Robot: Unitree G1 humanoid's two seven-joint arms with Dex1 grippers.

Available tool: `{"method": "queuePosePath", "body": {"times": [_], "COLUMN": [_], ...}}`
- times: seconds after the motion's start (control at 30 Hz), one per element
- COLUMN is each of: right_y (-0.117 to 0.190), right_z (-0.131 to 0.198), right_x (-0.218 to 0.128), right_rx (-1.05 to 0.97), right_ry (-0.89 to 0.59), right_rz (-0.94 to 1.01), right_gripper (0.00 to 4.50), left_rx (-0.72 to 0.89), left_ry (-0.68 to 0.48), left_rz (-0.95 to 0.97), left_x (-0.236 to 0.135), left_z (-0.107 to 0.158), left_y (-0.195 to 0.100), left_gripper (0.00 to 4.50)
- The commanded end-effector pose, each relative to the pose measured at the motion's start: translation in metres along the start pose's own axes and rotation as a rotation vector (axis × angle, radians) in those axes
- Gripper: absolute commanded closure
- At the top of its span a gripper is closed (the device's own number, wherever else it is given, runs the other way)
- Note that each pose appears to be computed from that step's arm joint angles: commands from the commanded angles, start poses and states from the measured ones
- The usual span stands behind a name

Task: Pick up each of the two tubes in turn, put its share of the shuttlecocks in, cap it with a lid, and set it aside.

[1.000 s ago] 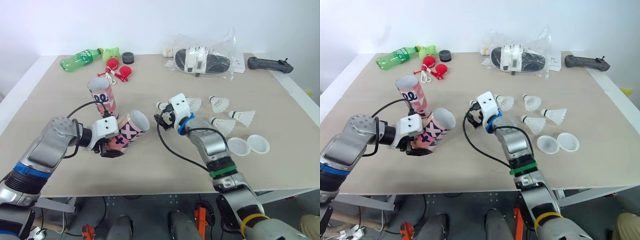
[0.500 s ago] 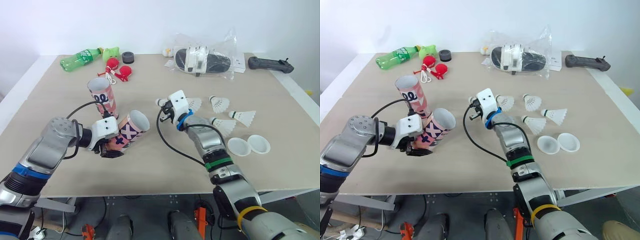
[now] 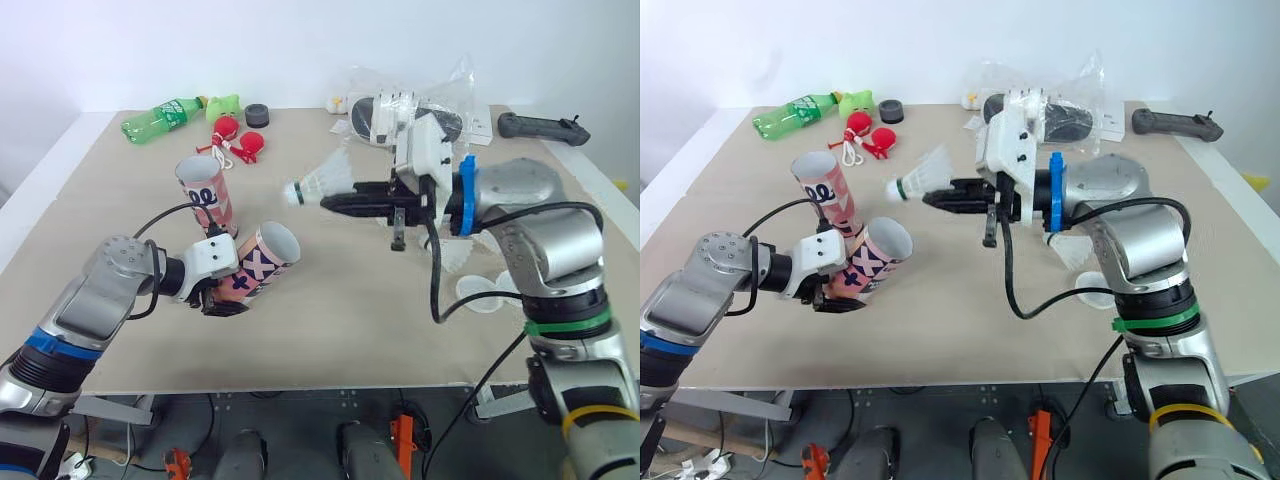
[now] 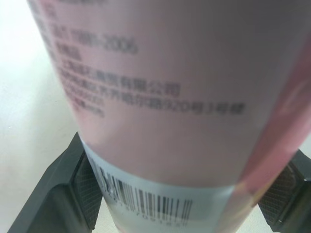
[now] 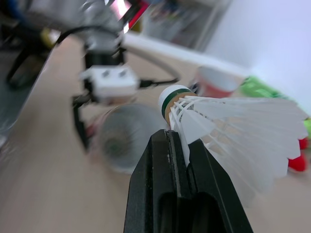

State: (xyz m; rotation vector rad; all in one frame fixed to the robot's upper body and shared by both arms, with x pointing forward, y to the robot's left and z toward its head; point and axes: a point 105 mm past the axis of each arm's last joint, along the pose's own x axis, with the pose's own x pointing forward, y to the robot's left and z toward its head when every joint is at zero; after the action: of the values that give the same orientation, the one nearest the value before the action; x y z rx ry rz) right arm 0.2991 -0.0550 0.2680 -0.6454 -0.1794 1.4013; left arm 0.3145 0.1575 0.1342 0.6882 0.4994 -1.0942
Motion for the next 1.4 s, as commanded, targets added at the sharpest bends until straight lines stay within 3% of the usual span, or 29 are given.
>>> {"method": "queuePosePath", "body": {"times": [0.03, 0.23, 0.33, 0.6, 0.77, 0.93, 1.03, 1.2, 1.4], "right_y": [0.007, 0.013, 0.016, 0.014, -0.010, -0.005, 0.016, 0.031, 0.052], "right_z": [0.008, -0.005, -0.005, 0.015, -0.005, -0.036, -0.068, -0.094, -0.139], "right_x": [0.008, 0.035, 0.041, 0.025, -0.024, -0.070, -0.102, -0.145, -0.167], "right_rx": [-0.083, -0.082, -0.074, 0.057, 0.236, 0.351, 0.441, 0.494, 0.562], "right_ry": [0.025, 0.068, 0.062, -0.075, -0.138, -0.111, 0.010, 0.137, 0.372], "right_rz": [0.031, 0.062, 0.077, -0.006, -0.382, -0.621, -0.701, -0.816, -0.880], "right_gripper": [4.42, 4.42, 3.48, 0.03, 0.03, 0.03, 0.03, 0.03, 0.03], "left_rx": [-0.020, -0.018, -0.016, -0.010, -0.014, -0.017, -0.012, -0.007, 0.004], "left_ry": [0.018, 0.015, 0.012, 0.009, 0.007, -0.002, -0.001, -0.003, -0.010], "left_rz": [-0.082, -0.077, -0.077, -0.082, -0.082, -0.095, -0.106, -0.118, -0.143], "left_x": [0.017, 0.018, 0.018, 0.020, 0.020, 0.020, 0.022, 0.024, 0.030], "left_z": [-0.007, -0.006, -0.005, -0.004, -0.004, -0.002, -0.002, -0.001, 0.001], "left_y": [-0.015, -0.014, -0.013, -0.015, -0.013, -0.012, -0.011, -0.010, -0.011], "left_gripper": [0.84, 0.84, 0.84, 0.84, 0.84, 0.84, 0.84, 0.84, 0.84]}}
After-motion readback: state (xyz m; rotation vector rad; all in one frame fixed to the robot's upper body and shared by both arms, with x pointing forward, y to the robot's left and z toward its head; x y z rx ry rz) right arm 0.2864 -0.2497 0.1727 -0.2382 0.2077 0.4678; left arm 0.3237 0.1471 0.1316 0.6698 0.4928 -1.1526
